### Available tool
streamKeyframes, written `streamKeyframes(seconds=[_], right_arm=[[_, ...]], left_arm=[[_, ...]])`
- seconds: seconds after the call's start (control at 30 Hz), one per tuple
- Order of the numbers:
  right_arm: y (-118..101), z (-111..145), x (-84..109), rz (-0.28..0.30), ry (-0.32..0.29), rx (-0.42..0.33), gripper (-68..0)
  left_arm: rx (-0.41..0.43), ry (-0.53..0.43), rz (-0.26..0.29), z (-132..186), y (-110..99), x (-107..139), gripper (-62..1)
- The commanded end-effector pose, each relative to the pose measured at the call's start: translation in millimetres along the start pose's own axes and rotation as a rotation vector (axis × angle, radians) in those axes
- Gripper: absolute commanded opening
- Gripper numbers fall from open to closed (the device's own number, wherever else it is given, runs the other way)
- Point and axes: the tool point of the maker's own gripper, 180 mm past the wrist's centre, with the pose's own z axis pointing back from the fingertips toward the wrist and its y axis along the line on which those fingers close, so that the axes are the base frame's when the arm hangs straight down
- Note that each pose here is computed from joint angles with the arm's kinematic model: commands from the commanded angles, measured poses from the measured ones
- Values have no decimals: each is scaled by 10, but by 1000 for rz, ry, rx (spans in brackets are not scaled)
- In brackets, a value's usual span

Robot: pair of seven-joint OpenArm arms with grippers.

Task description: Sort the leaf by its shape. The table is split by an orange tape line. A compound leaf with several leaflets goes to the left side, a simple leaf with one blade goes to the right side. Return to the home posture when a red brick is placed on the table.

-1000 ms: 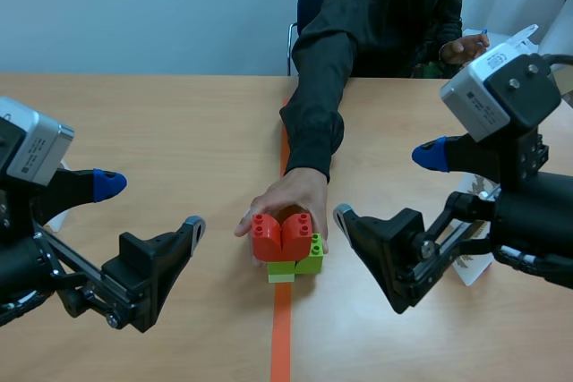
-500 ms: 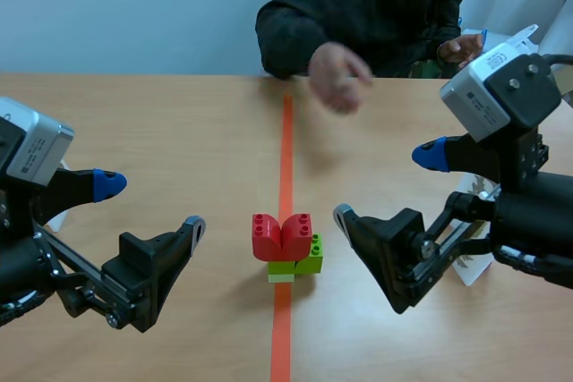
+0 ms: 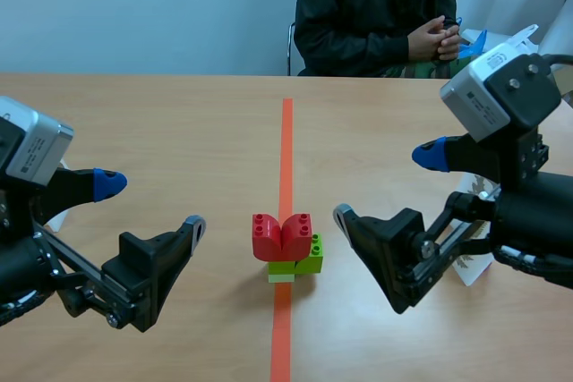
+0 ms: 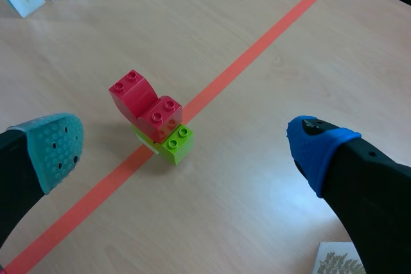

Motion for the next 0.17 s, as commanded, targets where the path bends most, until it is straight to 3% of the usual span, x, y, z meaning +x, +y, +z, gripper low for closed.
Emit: streamKeyframes(seconds=[0.0, 0.13], right_arm=[[-65, 6, 89, -1, -36, -16, 4], [-65, 6, 89, -1, -36, -16, 4]], left_arm=[[-8, -21, 12, 6, -28, 42, 14], [-8, -29, 12, 7, -29, 56, 14]])
